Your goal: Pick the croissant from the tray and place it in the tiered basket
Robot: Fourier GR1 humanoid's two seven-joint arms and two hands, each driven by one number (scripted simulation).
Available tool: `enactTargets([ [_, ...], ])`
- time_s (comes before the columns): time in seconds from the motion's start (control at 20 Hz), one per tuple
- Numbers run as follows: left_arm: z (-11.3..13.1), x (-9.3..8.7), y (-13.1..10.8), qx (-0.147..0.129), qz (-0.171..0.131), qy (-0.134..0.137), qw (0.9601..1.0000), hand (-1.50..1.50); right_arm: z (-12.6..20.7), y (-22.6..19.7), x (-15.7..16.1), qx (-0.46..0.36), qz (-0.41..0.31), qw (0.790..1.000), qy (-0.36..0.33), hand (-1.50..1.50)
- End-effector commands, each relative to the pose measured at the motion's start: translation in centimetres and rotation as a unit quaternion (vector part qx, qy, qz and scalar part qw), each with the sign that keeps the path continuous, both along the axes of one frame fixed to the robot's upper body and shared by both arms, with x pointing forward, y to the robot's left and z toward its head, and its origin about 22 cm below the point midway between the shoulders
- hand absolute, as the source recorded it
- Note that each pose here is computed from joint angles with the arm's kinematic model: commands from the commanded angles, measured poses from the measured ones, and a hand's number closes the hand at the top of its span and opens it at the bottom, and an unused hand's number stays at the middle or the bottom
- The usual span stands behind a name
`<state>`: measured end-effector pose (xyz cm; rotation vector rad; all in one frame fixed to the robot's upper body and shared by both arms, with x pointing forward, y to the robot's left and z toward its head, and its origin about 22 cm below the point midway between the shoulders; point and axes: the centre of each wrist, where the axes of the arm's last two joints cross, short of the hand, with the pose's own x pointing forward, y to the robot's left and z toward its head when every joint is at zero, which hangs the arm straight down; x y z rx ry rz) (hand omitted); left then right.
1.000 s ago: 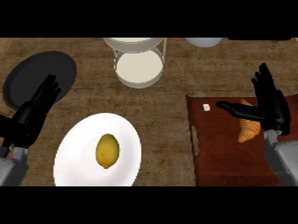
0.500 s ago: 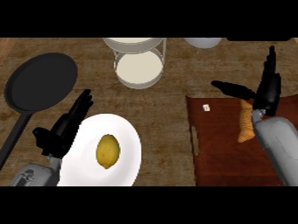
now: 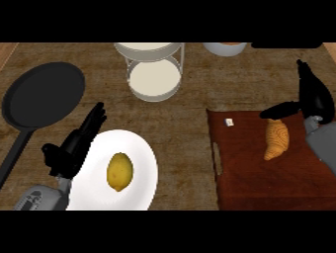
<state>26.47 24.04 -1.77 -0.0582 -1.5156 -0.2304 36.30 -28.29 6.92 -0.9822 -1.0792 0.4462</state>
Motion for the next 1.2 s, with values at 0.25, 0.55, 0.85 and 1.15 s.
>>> enactTargets([
  [0.25,-0.3,0.2,0.0,-0.001,0.003,0.0,1.0,0.0,7.4,7.6,0.7,-0.12,0.019,0.964,0.234,-1.5],
  [0.55,-0.6,-0.2,0.2,-0.002,0.01,-0.002,0.9999,0.0,10.5,10.0,-0.7,-0.114,-0.012,0.959,0.259,-1.5],
  [0.85,-0.7,0.0,-0.9,0.0,0.007,-0.001,1.0,0.0,9.7,9.5,-1.1,-0.151,-0.075,0.959,0.228,-1.5],
  [1.15,-1.1,-0.8,-0.5,-0.003,-0.001,0.005,1.0,0.0,5.5,7.1,-1.7,-0.143,-0.094,0.94,0.296,-1.5],
])
